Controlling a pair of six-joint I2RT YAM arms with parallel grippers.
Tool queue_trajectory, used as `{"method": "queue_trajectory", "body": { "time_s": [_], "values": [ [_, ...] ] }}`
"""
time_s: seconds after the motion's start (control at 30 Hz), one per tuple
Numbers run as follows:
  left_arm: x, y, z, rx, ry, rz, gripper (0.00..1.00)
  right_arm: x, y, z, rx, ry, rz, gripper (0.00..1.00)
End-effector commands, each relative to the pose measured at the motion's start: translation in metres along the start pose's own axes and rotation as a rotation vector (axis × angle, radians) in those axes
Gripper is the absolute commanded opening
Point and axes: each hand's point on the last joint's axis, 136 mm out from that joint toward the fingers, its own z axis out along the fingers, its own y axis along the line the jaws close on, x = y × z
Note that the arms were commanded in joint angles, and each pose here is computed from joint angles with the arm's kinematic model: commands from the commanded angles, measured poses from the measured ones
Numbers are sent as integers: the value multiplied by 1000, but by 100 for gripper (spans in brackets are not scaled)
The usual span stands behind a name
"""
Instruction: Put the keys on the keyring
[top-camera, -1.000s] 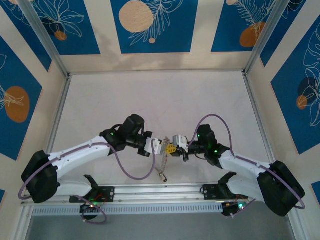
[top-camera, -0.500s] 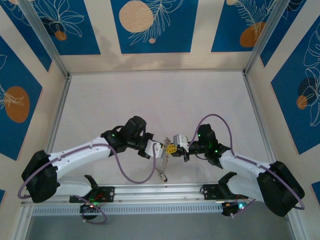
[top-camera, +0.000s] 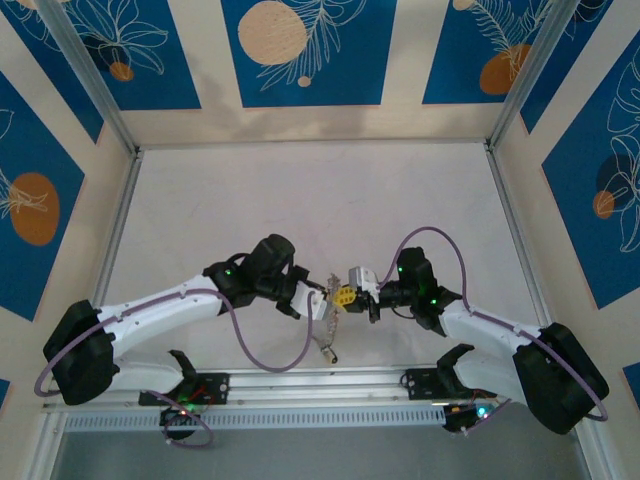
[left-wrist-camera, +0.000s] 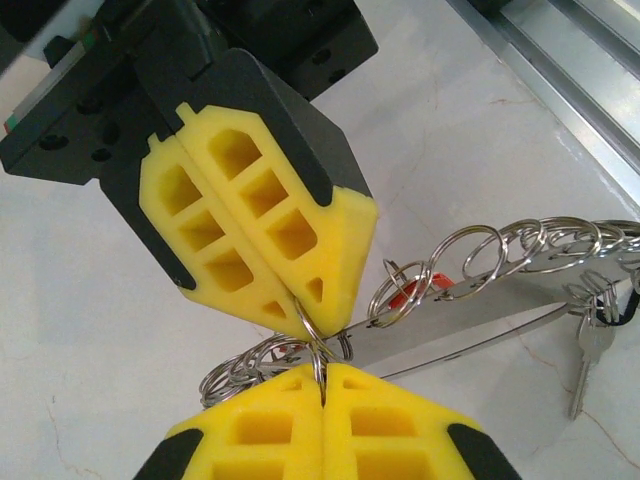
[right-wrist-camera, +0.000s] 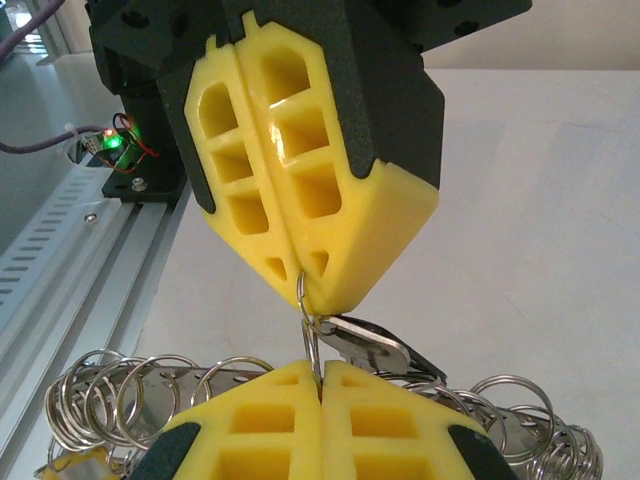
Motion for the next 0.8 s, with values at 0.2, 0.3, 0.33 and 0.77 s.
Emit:
{"method": "queue_trajectory", "body": {
  "time_s": [0.2,0.3,0.33,0.77],
  "values": [
    [1,-33,6,87,17,63,0,-24,-13,-7,47,-77,-54,0],
    [3,-32,8,68,23,61,0,-25,-14,-8,54,-81,-53,0],
    [3,-31,8,60,18,56,0,-24,-14,-8,57,-82,-55,0],
    [1,-29,10,-44,-56,-105,17,-26,-15,-10,85,-99,-71,0]
  ]
}}
